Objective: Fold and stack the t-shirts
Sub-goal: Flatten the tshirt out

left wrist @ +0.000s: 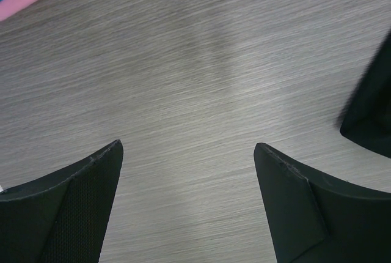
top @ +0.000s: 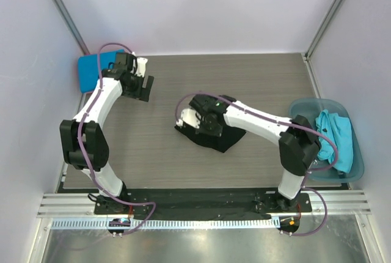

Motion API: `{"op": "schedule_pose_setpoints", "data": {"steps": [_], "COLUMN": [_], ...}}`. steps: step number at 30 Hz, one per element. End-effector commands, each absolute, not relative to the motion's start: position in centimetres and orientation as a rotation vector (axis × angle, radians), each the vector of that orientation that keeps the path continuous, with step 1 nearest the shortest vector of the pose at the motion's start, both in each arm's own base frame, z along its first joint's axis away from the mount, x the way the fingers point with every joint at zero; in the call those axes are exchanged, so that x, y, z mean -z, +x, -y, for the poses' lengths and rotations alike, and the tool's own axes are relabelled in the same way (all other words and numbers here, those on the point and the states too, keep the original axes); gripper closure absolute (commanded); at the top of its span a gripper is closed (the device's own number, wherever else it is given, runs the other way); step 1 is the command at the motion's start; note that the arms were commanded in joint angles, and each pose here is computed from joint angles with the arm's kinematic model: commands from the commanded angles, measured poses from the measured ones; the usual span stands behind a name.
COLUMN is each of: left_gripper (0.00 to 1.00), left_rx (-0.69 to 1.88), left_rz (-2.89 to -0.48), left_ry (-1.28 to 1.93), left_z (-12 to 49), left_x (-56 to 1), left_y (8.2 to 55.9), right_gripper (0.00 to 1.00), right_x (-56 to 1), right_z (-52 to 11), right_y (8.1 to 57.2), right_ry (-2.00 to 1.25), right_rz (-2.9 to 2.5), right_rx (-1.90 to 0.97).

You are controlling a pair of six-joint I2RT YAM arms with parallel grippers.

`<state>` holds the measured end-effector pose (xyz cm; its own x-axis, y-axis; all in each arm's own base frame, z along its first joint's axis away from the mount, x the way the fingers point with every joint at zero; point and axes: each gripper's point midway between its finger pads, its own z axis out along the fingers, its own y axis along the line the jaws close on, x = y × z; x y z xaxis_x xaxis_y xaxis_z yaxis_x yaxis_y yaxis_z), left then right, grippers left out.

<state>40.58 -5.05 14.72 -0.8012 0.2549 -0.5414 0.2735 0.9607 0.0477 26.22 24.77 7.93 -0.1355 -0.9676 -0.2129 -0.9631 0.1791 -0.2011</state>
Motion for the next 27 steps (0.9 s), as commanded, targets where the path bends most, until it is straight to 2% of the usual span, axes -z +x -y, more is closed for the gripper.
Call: {"op": "schedule_pose_setpoints", "data": {"steps": [1, 6, 11, 17, 22, 27], "left_gripper": [0.12, 0.12, 0.14, 0.21, 0.24, 0.28], "left_rx": [0.062, 0.118, 0.173, 0.296, 0.449, 0.564], "left_rz": [-2.4, -2.382, -2.343, -2.325, -2.416, -2.524], "left_ry": [0.38, 0.361, 0.388, 0.449, 0.572, 0.72], "left_z": [5.7, 6.6, 7.9, 9.9, 12.9, 16.2], "left_x": [-18.8, -19.4, -20.9, -21.9, -18.2, -13.6], "left_y": [42.3, 43.2, 44.2, 43.5, 39.8, 36.3], "right_gripper": [0.99, 0.99, 0.99, 0.99, 0.99, 0.99], "right_x": [-22.1, -37.7, -46.3, -42.5, -34.3, -29.4], "right_z": [-25.8, -26.5, -24.0, -17.9, -7.9, -5.6], "right_y": [30.9, 33.8, 35.3, 38.9, 42.9, 42.8], "right_ry": [-1.623, -1.361, -1.15, -1.013, -0.86, -0.865], "right_rz": [-1.867, -1.575, -1.377, -1.549, -1.861, -1.983], "right_rx": [0.176, 0.256, 0.458, 0.586, 0.683, 0.651]}}
